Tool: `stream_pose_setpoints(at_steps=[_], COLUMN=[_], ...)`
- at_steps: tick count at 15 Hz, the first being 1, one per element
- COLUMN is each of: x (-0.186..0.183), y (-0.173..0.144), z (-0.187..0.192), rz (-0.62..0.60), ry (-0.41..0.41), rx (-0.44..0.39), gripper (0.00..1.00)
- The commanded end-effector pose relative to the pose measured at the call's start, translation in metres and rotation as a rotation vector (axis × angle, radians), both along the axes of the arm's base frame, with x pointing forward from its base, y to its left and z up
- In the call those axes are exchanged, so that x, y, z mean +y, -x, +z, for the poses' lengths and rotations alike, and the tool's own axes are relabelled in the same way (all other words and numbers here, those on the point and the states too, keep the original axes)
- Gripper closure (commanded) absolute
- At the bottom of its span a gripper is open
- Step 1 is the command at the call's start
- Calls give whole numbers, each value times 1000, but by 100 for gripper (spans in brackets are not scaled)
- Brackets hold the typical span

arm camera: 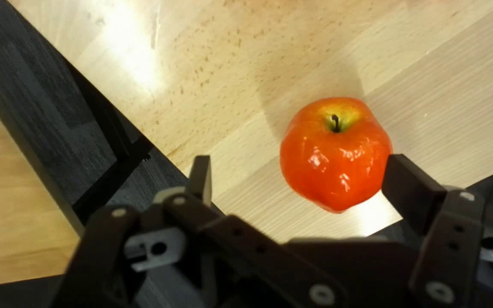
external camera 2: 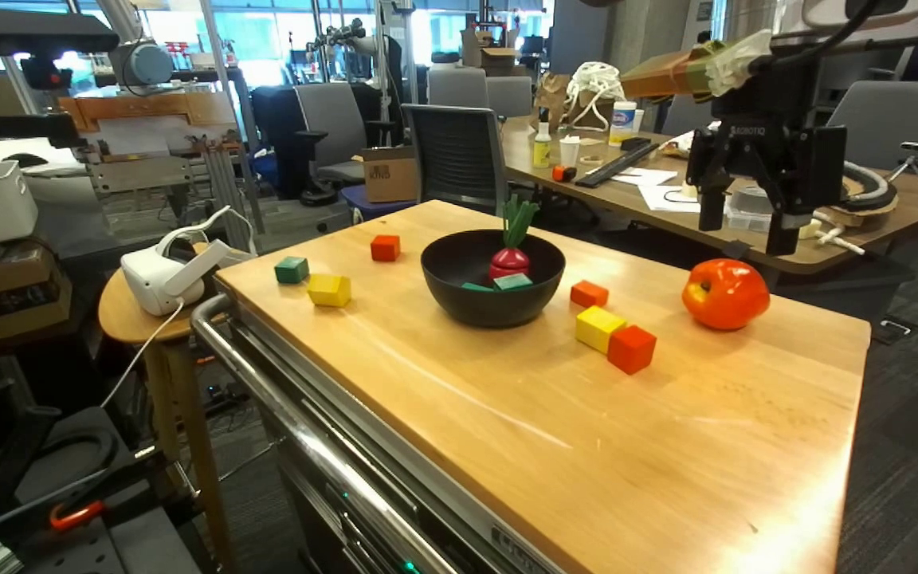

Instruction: Put the objects that are near the edge away from you in the bowl except the apple which you must move to the left, then put the rest of the blocks one at a time in the bowl, then move the apple to the right

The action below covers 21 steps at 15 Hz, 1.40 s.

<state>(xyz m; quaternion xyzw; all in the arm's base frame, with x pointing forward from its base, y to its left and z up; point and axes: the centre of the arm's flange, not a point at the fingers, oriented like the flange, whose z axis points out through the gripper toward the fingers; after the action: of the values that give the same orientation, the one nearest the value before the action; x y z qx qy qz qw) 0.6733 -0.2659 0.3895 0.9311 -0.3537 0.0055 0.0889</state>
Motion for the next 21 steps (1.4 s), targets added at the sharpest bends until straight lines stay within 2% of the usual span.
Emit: stream_pose_setpoints(at_steps=[1,3,4,9,16,17,18,19,20,21], x=[0,0,-1,-2,-7,-7,-7,-7,-8,-8], y=[-2,-4,-7,-36,-56,-57,-58,-58,-59,-58], z=[-1,-2,-6,-29,-58,-61,-62,-63,-62,-61], rz=[-15,-28,7,208,265,266,267,272,275,276], ry=[3,6,-11,-125,-90,-98,-100,-102,-101,-101], rx=[-3,-7,-35,-69,5,13,20,33,41,51], gripper=[0,0,0,0,0,8,25,34,41,41])
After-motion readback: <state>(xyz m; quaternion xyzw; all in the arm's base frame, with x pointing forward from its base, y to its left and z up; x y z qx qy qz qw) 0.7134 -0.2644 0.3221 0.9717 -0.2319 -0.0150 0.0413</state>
